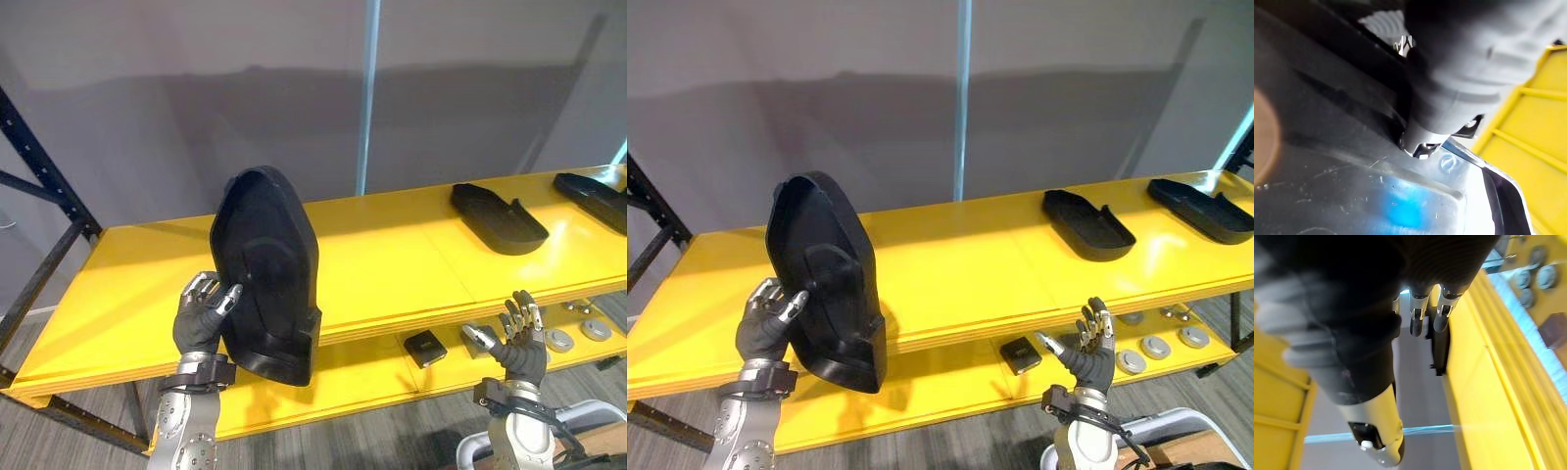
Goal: Walk over and take plastic housings, then place them on the shelf
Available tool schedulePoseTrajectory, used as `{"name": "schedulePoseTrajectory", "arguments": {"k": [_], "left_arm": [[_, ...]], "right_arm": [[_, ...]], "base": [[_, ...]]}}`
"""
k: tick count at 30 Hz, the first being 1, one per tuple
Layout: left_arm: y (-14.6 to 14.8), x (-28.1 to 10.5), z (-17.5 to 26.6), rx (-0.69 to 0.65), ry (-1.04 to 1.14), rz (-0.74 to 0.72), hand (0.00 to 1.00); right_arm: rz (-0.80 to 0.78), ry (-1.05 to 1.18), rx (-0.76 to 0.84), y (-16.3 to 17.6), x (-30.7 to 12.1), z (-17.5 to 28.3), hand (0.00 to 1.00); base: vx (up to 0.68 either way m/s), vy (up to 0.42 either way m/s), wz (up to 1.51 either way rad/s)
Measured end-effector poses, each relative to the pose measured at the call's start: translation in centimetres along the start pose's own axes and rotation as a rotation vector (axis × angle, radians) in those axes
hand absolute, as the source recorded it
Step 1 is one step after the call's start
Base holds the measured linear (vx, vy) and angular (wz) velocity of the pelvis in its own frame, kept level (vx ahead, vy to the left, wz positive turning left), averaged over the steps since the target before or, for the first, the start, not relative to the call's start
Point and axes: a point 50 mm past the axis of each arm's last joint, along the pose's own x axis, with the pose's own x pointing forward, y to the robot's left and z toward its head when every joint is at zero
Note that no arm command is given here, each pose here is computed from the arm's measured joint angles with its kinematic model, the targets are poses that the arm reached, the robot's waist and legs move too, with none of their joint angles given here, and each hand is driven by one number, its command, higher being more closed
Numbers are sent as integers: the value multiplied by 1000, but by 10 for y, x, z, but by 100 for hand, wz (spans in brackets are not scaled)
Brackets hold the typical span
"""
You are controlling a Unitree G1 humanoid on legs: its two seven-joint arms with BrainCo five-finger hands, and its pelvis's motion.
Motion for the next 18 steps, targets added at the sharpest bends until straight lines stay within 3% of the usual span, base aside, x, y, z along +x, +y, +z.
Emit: {"name": "schedulePoseTrajectory", "arguments": {"k": [4,9,18], "left_arm": [[13,14,3,-79,-6,111,100],[5,49,8,-209,10,160,100],[14,98,27,-195,-2,379,100]], "right_arm": [[108,95,34,4,-10,-11,0],[199,145,-8,6,-14,-15,0],[363,293,84,45,-41,-37,0]], "base": [[-32,-130,-66],[19,-2,-58],[-4,107,-10]]}}
